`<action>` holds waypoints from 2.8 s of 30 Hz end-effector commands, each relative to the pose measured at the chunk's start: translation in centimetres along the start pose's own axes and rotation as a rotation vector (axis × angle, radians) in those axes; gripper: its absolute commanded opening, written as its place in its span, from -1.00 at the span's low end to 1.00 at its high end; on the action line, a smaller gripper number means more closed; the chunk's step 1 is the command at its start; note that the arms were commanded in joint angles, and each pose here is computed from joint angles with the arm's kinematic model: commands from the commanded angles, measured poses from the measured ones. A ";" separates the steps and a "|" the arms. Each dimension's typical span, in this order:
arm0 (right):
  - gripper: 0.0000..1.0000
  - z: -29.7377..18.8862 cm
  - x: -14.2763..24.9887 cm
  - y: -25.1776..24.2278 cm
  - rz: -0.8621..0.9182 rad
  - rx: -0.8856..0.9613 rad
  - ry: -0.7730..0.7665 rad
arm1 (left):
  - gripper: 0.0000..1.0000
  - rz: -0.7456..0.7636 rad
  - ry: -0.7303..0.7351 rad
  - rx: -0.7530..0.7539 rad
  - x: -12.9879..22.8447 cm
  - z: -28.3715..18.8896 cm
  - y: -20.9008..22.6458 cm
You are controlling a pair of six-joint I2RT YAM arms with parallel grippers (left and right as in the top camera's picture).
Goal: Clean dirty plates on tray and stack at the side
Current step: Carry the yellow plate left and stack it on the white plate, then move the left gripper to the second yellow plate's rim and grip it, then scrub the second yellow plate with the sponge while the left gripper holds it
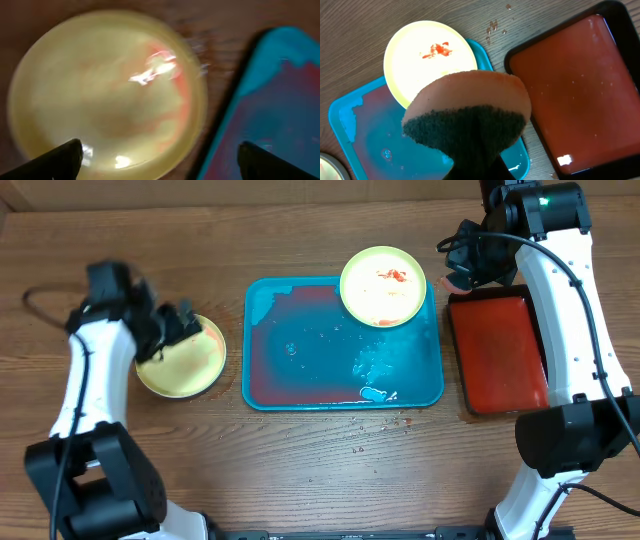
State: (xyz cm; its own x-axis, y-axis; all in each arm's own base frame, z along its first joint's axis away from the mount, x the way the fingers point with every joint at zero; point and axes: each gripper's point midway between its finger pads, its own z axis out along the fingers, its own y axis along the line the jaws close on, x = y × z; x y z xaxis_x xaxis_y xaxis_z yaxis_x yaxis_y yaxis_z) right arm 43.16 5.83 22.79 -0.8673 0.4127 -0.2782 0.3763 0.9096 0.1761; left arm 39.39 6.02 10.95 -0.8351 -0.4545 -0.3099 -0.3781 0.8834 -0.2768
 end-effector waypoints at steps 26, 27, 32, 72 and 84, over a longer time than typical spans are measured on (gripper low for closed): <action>-0.92 -0.3 0.2 -0.5 -0.013 0.012 0.008 | 0.64 0.226 0.182 0.105 10.1 12.5 -30.9; -0.93 -0.3 0.2 -0.4 -0.013 0.012 0.008 | 0.54 0.221 0.187 0.101 10.4 12.9 -30.9; -0.92 -0.3 0.2 -0.4 -0.013 0.012 0.008 | 0.09 0.139 0.218 0.066 11.9 15.0 -30.7; -0.92 14.4 11.1 12.0 -0.352 -0.082 0.325 | -0.92 0.526 0.573 -0.132 9.9 9.4 -14.8; -0.92 19.1 14.6 10.1 -0.354 0.000 0.437 | -0.92 0.494 0.549 -0.128 8.9 9.7 -14.4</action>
State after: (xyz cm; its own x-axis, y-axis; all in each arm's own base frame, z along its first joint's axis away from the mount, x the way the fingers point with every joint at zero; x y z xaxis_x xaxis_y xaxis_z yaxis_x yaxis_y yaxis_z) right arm 41.41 22.07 3.64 -0.9973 0.0287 0.0681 0.0391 0.9868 0.1569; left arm 40.98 -12.49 2.29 -0.9823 0.0897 0.1644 0.0737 0.9921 -0.1012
